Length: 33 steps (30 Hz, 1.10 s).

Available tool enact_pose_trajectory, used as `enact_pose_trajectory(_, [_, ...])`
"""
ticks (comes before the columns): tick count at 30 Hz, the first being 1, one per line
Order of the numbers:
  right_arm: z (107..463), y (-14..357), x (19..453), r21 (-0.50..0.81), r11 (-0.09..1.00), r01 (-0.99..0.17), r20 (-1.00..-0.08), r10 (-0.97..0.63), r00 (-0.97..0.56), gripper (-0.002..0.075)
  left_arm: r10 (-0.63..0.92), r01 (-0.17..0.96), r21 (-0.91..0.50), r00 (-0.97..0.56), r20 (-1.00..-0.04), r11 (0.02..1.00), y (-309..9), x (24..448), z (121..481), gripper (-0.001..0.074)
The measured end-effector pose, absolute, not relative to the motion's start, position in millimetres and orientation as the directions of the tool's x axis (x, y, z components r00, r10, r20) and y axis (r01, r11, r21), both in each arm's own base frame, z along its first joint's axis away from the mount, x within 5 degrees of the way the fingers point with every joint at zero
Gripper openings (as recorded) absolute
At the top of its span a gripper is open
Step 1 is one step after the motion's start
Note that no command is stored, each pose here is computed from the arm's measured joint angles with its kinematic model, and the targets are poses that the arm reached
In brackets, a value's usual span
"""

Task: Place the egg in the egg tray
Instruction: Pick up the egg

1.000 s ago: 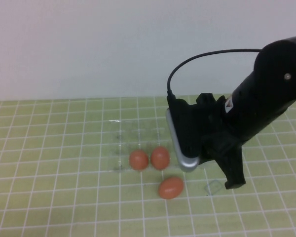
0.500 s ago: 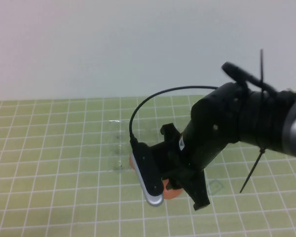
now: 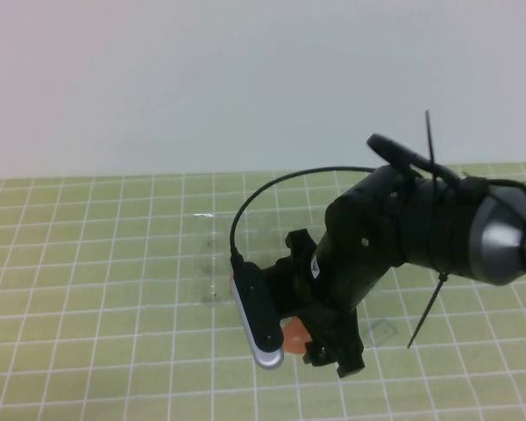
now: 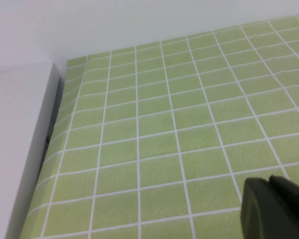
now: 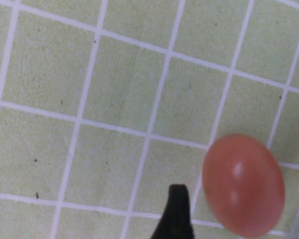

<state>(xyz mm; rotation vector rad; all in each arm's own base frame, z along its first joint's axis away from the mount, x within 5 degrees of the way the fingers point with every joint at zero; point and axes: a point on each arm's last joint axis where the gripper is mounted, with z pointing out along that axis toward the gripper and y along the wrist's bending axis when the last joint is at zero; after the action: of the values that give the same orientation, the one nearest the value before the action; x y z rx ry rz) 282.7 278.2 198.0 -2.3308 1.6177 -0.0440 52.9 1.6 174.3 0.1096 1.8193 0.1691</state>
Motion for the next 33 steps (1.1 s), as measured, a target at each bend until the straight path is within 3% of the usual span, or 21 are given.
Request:
enact_pose_trajectory(20, [149, 282, 296, -0.232, -0.305, -0.924, -0.067, -0.942, 0.328, 0.0586, 0.164, -0.015, 0.173, -0.252, -0.954, 0.985, 2, 53, 174, 0.0000])
enact_pose_trajectory(23, [145, 282, 297, -0.232, -0.274, -0.933, -0.069, -0.953, 0.296, 0.0531, 0.164, -0.015, 0.173, -0.252, -0.954, 0.985, 2, 53, 174, 0.0000])
enact_pose_trajectory(26, [145, 283, 297, -0.237, -0.251, -0.938, -0.075, -0.958, 0.276, 0.0405, 0.164, -0.015, 0.173, -0.252, -0.954, 0.985, 2, 53, 174, 0.0000])
enact_pose_trajectory(33, [145, 283, 298, -0.236, -0.232, -0.944, -0.074, -0.964, 0.256, 0.0387, 0.164, -0.015, 0.173, -0.252, -0.954, 0.985, 2, 53, 174, 0.0000])
